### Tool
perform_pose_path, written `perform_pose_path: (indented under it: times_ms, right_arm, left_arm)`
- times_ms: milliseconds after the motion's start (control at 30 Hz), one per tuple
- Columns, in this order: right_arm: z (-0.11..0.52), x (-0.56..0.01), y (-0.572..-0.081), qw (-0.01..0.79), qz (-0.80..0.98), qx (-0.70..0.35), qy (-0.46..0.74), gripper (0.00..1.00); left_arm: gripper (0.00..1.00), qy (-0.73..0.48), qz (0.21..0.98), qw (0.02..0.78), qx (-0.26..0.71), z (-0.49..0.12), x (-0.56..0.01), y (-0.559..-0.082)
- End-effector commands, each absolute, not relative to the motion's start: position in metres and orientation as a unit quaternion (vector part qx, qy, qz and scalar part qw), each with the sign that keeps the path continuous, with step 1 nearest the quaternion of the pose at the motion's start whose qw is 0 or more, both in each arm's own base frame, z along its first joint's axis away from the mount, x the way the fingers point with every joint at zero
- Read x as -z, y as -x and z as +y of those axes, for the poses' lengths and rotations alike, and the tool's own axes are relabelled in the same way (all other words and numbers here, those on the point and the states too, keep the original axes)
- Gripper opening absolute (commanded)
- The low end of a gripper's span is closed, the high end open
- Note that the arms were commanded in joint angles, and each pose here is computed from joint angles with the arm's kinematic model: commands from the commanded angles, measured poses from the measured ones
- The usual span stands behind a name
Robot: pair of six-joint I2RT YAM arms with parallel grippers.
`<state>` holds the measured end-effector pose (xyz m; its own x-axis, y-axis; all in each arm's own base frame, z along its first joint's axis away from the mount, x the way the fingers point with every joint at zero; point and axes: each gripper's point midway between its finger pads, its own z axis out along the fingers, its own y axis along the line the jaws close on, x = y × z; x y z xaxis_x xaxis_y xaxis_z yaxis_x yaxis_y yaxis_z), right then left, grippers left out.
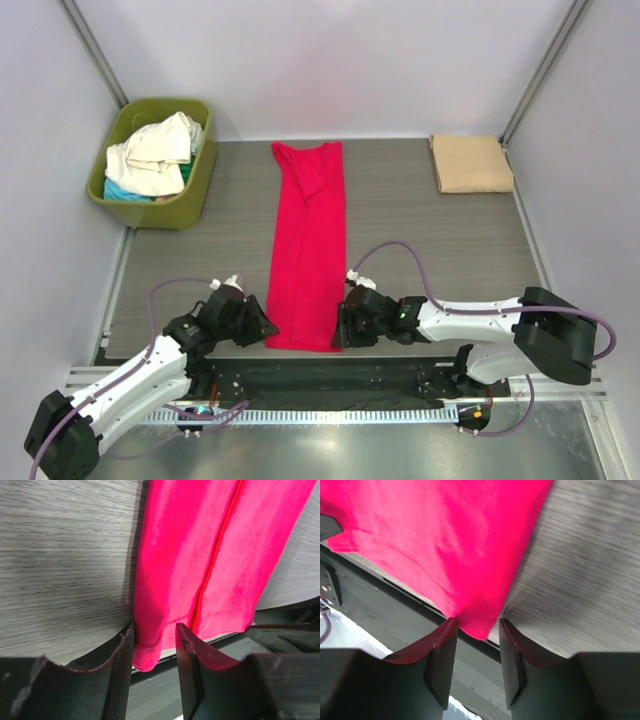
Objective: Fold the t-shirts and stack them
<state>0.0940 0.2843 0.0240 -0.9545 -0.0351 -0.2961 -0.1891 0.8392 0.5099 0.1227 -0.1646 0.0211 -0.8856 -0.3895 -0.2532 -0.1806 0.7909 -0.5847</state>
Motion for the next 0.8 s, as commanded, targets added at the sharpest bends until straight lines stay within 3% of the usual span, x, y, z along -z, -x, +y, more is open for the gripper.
perform_pose_path:
  times_ms: [0, 300, 333, 400, 433, 600, 767]
  right_arm:
    - [0.287, -0.016, -0.098, 0.148, 0.948, -0.278, 0.046, 0.44]
    - [0.275, -0.004, -0.100, 0.157, 0.953, -0.259, 0.035, 0.11]
    - [0.274, -0.005, -0.100, 0.159, 0.952, -0.259, 0.032, 0.09]
    - [0.268, -0.005, -0.098, 0.158, 0.953, -0.256, 0.027, 0.01]
    - [0.266, -0.004, -0.097, 0.157, 0.953, -0.256, 0.025, 0.01]
    - [0.253, -0.015, -0.093, 0.161, 0.954, -0.254, 0.008, 0.01]
    - [0.250, -0.061, -0.117, 0.234, 0.938, -0.257, 0.001, 0.01]
  left_arm:
    - [0.40, 0.163, 0.946, 0.150, 0.238, -0.147, 0.003, -0.103]
    - [0.26, 0.149, 0.950, 0.130, 0.240, -0.152, 0.004, -0.094]
    - [0.23, 0.146, 0.950, 0.130, 0.242, -0.153, 0.004, -0.094]
    - [0.05, 0.140, 0.950, 0.129, 0.247, -0.157, 0.001, -0.093]
    - [0.00, 0.138, 0.949, 0.130, 0.251, -0.158, -0.001, -0.093]
    - [0.00, 0.125, 0.944, 0.141, 0.270, -0.172, -0.025, -0.097]
    - [0.00, 0.109, 0.949, 0.182, 0.235, -0.170, -0.052, -0.119]
